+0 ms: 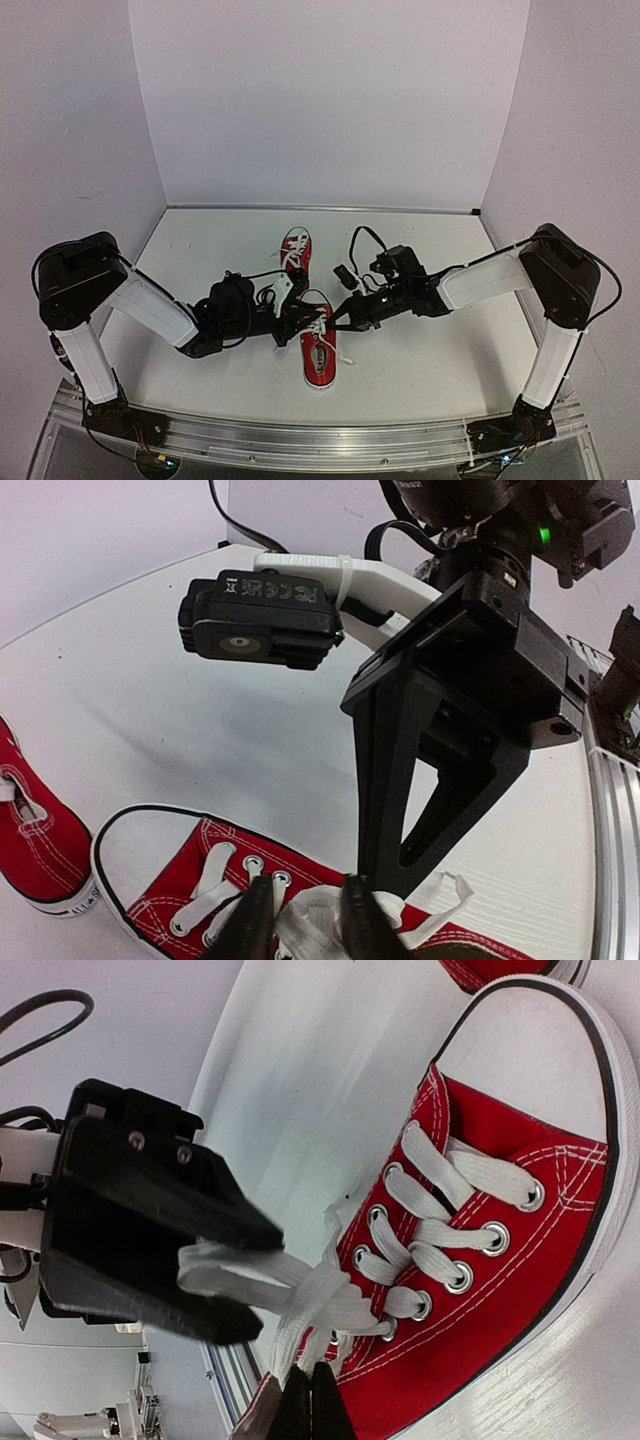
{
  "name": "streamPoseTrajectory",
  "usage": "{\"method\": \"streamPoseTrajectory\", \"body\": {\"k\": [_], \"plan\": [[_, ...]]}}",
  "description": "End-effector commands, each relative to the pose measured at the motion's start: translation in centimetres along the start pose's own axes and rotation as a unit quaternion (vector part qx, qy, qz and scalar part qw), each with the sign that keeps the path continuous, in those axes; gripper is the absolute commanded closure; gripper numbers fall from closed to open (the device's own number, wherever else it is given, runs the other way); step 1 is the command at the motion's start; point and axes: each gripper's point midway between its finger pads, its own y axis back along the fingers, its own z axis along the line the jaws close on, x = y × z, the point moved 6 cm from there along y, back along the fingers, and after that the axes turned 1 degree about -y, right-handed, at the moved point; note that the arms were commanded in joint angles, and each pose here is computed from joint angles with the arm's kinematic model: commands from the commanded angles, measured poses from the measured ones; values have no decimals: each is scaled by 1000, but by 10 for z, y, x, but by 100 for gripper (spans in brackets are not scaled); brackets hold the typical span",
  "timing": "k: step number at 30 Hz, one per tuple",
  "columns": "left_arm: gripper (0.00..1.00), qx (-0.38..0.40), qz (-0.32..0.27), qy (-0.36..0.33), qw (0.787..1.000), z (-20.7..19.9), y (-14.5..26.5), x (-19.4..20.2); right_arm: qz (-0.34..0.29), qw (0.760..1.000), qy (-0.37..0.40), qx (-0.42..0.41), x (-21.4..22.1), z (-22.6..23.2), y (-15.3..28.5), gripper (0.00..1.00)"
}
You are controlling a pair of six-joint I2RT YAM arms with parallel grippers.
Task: Tie the shoes
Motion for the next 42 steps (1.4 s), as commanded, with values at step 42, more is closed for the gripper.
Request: {"method": "streamPoseTrajectory", "body": {"k": [42], "plan": [[100,164,73,-83,980,-87,3,17,-66,997,28,41,-67,-21,-20,100]]}}
